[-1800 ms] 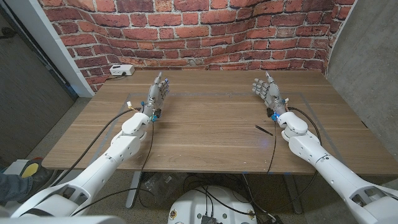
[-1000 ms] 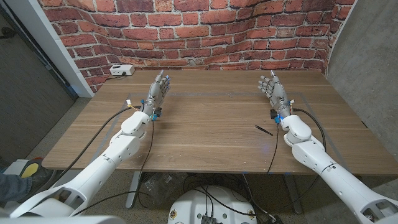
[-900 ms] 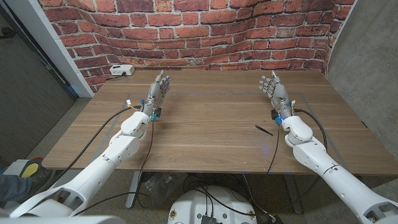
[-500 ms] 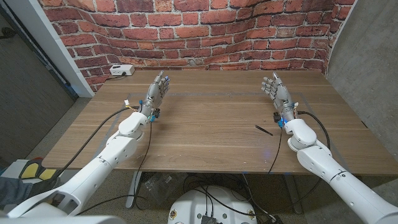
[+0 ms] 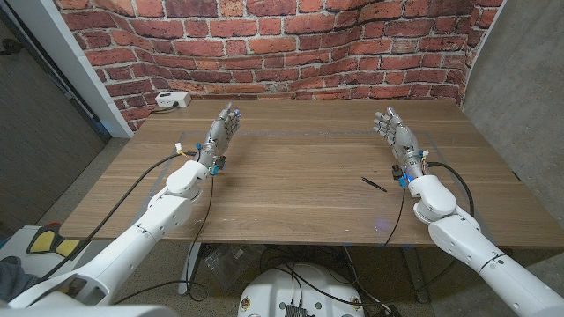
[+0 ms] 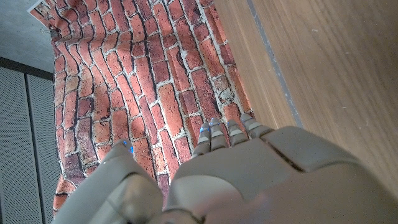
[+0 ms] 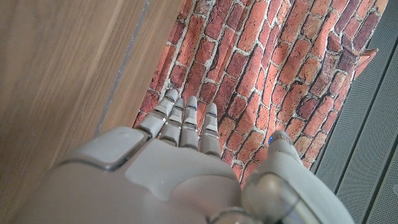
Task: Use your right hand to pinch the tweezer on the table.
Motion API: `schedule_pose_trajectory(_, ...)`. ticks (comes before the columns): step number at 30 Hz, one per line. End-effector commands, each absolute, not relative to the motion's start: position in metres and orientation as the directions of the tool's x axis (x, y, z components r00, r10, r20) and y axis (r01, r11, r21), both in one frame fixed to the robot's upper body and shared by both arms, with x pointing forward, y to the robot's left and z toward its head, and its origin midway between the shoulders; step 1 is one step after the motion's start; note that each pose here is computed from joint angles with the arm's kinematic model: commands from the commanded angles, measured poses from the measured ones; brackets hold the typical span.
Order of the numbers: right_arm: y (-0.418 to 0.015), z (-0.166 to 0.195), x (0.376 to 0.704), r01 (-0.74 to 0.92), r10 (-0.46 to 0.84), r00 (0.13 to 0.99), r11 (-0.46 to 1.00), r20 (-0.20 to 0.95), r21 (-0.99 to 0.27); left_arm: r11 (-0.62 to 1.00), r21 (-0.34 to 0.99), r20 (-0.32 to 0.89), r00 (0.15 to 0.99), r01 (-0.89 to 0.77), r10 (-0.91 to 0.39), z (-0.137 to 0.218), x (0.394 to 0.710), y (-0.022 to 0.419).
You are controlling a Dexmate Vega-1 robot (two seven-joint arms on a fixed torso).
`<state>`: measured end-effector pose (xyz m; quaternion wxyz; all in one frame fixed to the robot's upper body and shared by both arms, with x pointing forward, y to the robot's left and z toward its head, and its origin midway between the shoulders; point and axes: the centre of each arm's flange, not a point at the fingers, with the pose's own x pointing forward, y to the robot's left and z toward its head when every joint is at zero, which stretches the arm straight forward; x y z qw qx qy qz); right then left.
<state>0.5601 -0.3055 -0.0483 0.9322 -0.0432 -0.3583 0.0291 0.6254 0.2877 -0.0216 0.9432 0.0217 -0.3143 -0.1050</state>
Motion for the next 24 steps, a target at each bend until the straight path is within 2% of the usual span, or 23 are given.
schedule_pose_trajectory(1, -0.311, -0.056, 0.537, 0.005, 0.092, 0.739, 0.99, 0.668, -0.141, 0.977, 0.108, 0.596, 0.775, 0.185, -0.213, -0.027, 0.62, 0.283)
schedule_pose_trajectory(9, -0.313, -0.065, 0.523, 0.034, 0.074, 0.725, 0.989, 0.685, -0.143, 0.977, 0.078, 0.58, 0.788, 0.197, -0.205, -0.04, 0.623, 0.275)
schedule_pose_trajectory(24, -0.316, -0.083, 0.5, 0.082, 0.059, 0.733, 0.981, 0.678, -0.175, 0.976, 0.089, 0.58, 0.786, 0.198, -0.213, -0.036, 0.625, 0.269)
